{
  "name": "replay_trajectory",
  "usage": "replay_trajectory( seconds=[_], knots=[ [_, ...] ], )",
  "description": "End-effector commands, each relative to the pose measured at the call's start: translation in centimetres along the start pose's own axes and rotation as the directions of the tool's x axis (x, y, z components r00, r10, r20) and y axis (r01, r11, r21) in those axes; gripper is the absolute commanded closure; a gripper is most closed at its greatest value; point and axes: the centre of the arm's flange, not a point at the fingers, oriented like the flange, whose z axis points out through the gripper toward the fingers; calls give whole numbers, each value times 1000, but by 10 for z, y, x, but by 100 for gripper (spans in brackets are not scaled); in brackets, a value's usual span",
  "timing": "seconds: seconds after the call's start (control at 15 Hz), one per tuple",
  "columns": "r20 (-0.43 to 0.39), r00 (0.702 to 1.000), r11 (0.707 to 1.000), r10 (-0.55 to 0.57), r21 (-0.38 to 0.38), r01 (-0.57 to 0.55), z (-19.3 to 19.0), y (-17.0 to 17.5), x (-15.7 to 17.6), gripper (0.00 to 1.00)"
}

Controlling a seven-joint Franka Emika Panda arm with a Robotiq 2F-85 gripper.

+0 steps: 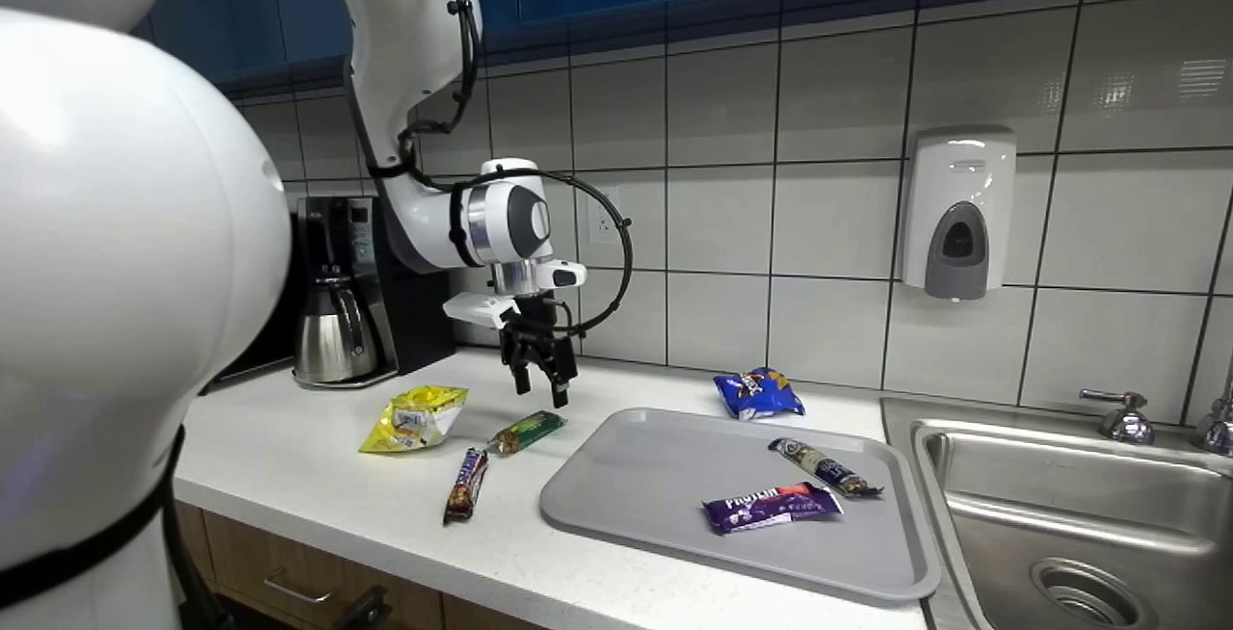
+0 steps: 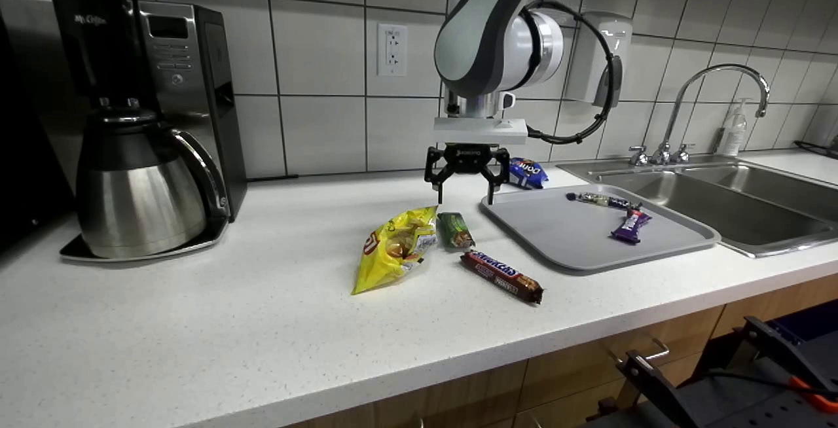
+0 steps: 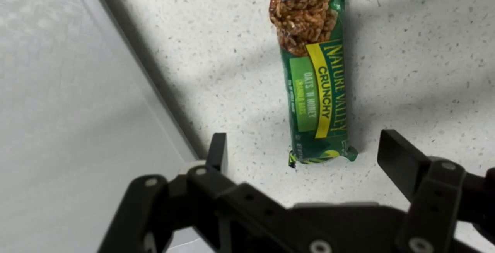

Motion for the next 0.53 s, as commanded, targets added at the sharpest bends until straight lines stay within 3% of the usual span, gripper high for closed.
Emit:
replay_trajectory(
  seconds=[0.0, 0.47],
  knots=[
    [9, 998, 998, 60, 1, -60, -20, 24, -7, 0],
    [-2, 991, 991, 134, -7, -134, -34, 70, -7, 0]
  ],
)
